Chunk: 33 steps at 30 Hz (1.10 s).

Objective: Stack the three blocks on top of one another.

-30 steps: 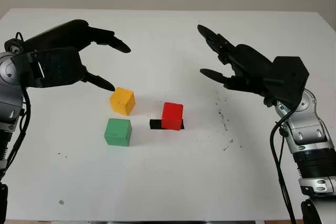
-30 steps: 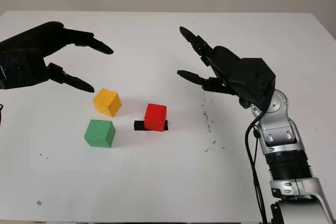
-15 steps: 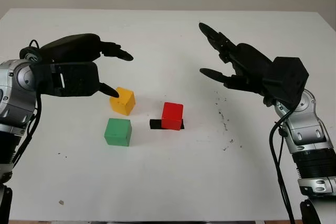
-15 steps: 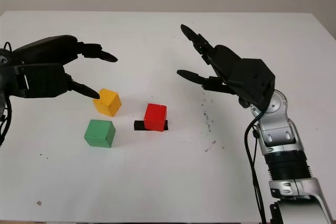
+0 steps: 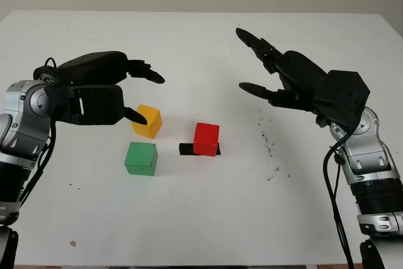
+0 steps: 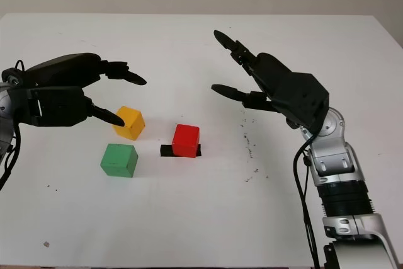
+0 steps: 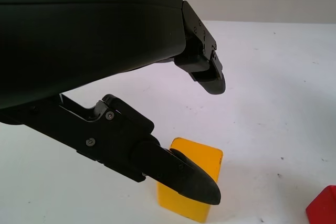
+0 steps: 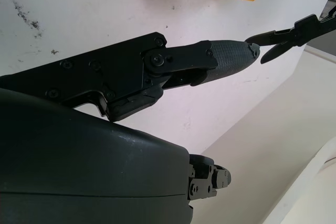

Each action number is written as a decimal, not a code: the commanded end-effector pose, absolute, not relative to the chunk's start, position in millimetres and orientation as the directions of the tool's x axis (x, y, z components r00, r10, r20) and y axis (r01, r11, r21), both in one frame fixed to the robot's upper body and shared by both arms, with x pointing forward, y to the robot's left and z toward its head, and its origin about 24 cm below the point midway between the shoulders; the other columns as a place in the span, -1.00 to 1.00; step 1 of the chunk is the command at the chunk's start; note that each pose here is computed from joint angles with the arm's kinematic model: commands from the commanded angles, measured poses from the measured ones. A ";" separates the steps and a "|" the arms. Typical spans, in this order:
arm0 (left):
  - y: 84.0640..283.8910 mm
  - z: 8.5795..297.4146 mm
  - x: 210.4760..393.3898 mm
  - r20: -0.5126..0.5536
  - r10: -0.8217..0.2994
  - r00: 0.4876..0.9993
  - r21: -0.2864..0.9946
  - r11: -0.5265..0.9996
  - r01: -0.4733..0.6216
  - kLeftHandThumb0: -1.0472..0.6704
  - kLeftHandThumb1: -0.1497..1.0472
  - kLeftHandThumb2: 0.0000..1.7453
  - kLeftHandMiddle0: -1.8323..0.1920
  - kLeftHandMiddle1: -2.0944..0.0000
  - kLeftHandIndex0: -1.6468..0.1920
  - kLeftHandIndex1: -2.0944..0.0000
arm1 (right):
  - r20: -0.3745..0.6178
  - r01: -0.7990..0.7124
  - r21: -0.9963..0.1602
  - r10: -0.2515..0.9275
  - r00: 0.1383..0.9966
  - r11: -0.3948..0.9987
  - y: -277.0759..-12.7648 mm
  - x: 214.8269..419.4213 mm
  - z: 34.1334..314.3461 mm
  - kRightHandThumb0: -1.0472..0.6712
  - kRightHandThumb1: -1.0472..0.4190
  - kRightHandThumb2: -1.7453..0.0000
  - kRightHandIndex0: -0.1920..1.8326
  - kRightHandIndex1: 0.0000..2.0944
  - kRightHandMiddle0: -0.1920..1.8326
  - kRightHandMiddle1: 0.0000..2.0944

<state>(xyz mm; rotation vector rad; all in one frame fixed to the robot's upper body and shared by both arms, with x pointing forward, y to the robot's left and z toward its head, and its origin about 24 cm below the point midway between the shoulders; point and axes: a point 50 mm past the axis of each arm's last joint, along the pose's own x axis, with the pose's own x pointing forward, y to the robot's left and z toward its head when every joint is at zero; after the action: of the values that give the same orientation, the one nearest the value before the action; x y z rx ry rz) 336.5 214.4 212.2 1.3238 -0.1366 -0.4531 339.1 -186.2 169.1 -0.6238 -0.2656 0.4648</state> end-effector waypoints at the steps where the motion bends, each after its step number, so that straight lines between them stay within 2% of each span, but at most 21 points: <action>1: 214.4 208.8 333.8 -0.176 -0.390 0.904 0.957 0.148 0.251 -0.52 0.64 -0.94 0.66 0.95 0.38 0.66 | 0.115 -0.325 -0.610 0.486 0.866 0.723 -188.6 338.3 172.5 -0.68 -1.00 0.70 -0.95 -0.95 -0.78 -0.94; 15: 210.8 194.4 336.3 -0.201 -0.358 0.912 0.978 -0.023 0.207 -0.51 0.62 -0.94 0.63 0.94 0.36 0.58 | 0.111 -0.319 -0.624 0.485 0.867 0.713 -189.2 338.3 172.4 -0.68 -1.00 0.69 -0.94 -0.95 -0.77 -0.94; 25: 208.7 180.4 339.3 -0.202 -0.364 0.909 0.978 -0.017 0.210 -0.48 0.62 -0.94 0.58 0.93 0.32 0.52 | 0.116 -0.321 -0.619 0.488 0.865 0.717 -189.5 338.1 173.8 -0.67 -1.00 0.71 -0.93 -0.95 -0.76 -0.94; 28: 208.9 177.4 340.3 -0.200 -0.362 0.911 0.978 -0.020 0.207 -0.47 0.63 -0.94 0.56 0.94 0.32 0.44 | 0.114 -0.319 -0.629 0.490 0.864 0.709 -189.7 338.1 174.2 -0.67 -1.00 0.70 -0.93 -0.95 -0.76 -0.94; 33: 208.7 175.1 340.4 -0.192 -0.363 0.912 0.980 -0.015 0.200 -0.43 0.62 -0.94 0.51 0.94 0.37 0.18 | 0.114 -0.323 -0.621 0.491 0.864 0.714 -189.6 338.0 174.1 -0.67 -1.00 0.70 -0.94 -0.95 -0.77 -0.95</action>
<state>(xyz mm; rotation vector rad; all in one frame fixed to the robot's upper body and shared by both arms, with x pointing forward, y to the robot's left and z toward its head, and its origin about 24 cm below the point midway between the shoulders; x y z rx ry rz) 341.1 209.3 179.6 1.5225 -0.1374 -0.4394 339.0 -186.7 169.1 -0.6284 -0.2630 0.4686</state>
